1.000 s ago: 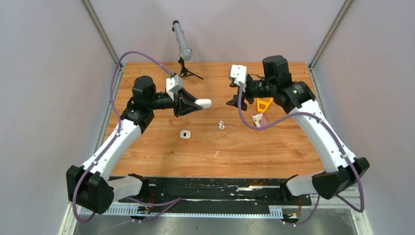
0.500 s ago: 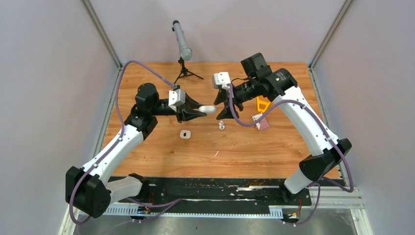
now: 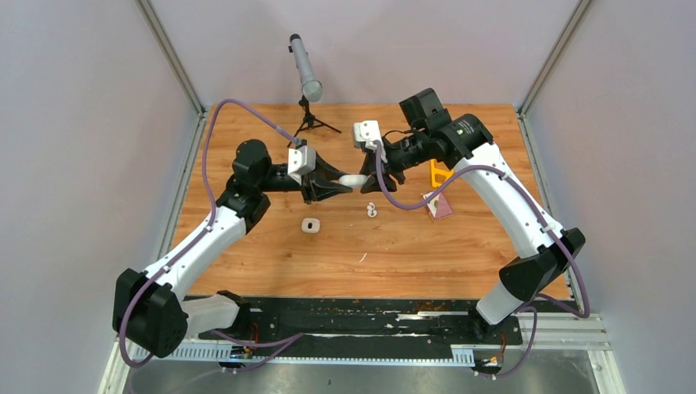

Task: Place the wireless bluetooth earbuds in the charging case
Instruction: Pick up the charging case at the center of the board.

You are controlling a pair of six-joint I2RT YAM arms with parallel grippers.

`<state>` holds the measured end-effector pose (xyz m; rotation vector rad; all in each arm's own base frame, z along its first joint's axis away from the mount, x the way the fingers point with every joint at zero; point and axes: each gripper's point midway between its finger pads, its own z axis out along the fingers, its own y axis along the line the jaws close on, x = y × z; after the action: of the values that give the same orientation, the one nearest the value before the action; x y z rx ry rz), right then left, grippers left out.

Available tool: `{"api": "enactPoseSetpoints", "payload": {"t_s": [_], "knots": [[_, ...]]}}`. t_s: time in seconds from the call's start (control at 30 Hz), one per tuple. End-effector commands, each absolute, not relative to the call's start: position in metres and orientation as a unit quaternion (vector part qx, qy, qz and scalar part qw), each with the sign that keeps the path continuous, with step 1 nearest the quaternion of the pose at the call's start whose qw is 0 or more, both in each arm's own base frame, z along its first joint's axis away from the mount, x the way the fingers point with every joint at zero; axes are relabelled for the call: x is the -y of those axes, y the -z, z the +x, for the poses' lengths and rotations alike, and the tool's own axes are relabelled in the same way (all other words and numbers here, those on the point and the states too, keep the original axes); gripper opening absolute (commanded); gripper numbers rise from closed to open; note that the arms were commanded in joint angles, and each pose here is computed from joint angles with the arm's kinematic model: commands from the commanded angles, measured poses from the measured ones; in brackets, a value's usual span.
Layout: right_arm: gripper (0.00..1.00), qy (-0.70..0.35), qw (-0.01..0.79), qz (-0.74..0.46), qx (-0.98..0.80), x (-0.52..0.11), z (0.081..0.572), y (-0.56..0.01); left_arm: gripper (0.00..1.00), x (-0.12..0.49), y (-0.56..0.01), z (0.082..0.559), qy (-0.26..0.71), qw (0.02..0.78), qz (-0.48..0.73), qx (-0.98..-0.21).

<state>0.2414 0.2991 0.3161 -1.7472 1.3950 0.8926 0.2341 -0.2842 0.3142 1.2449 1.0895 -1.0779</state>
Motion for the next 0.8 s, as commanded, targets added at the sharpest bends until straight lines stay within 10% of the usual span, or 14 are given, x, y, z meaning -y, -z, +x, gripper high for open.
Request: {"api": "enactPoseSetpoints", "payload": {"t_s": [0.0, 0.1, 0.3, 0.77], "knots": [[0.35, -0.332, 0.386, -0.682, -0.525, -0.307, 0.248, -0.328, 0.05, 0.288, -0.328, 0.235, 0.456, 0.566, 0.525, -0.444], [0.20, -0.330, 0.388, -0.682, -0.525, -0.308, 0.249, -0.329, 0.09, 0.289, -0.327, 0.238, 0.455, 0.566, 0.519, -0.451], [0.06, -0.314, 0.397, -0.666, -0.548, -0.302, 0.253, -0.333, 0.53, 0.283, -0.312, 0.249, 0.433, 0.568, 0.490, -0.500], [0.05, -0.308, 0.401, -0.641, -0.578, -0.296, 0.258, -0.331, 0.50, 0.290, -0.312, 0.245, 0.487, 0.557, 0.455, -0.495]]}}
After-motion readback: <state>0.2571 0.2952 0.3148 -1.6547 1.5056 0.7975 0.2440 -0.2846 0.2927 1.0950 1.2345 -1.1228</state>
